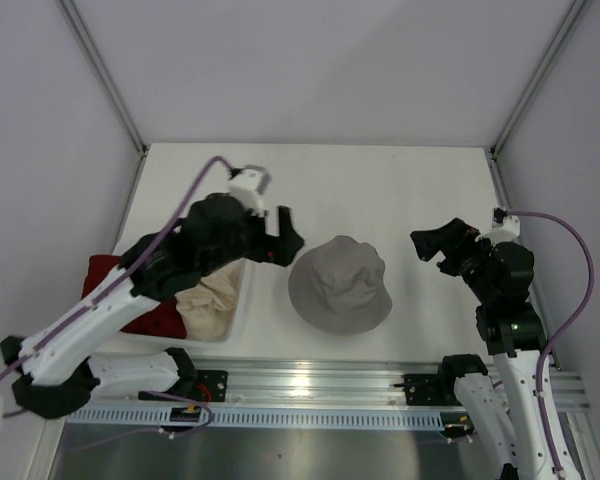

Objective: Stack the hats

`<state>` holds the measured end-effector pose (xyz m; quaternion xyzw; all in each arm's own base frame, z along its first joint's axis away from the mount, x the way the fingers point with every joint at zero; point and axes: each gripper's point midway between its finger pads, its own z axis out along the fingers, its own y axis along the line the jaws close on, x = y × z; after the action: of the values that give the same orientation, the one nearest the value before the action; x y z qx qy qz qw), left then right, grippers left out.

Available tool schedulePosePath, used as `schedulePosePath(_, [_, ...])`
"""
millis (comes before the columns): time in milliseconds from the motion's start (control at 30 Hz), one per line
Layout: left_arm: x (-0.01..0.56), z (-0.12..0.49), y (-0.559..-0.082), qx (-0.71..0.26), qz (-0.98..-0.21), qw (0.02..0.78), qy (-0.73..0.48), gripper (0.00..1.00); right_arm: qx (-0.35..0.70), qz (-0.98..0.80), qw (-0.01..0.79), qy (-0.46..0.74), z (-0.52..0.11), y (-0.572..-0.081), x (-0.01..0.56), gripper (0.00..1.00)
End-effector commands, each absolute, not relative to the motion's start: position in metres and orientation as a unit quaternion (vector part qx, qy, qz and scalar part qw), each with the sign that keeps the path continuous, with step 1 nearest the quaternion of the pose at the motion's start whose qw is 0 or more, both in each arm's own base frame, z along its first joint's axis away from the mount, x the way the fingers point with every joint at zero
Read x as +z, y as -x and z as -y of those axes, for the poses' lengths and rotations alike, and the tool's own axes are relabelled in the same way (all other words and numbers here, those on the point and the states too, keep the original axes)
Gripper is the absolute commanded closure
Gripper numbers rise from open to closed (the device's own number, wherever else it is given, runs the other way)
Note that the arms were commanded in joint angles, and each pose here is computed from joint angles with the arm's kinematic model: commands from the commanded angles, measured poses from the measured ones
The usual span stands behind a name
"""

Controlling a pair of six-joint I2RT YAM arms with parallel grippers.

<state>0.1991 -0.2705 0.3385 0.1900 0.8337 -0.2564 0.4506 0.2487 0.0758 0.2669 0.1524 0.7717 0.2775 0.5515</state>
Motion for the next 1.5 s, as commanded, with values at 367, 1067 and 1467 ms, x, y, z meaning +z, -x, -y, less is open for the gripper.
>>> schedulePosePath(367, [0.224,0.038,-0.225,-0.030,-0.830,0.456,0.319,0.00,0.331,-0.746,0.573,-0.077,-0.103,-0.256,0.284,0.01])
schedulePosePath(1067, [0.135,0.092,-0.228,-0.136,-0.845,0.334,0.395,0.41,0.314,-0.768,0.551,-0.091,-0.099,-0.262,0.258,0.01])
schedulePosePath(1467, [0.103,0.083,-0.216,-0.092,-0.855,0.310,0.405,0.50,0.315,-0.771,0.545,-0.094,-0.100,-0.266,0.252,0.01])
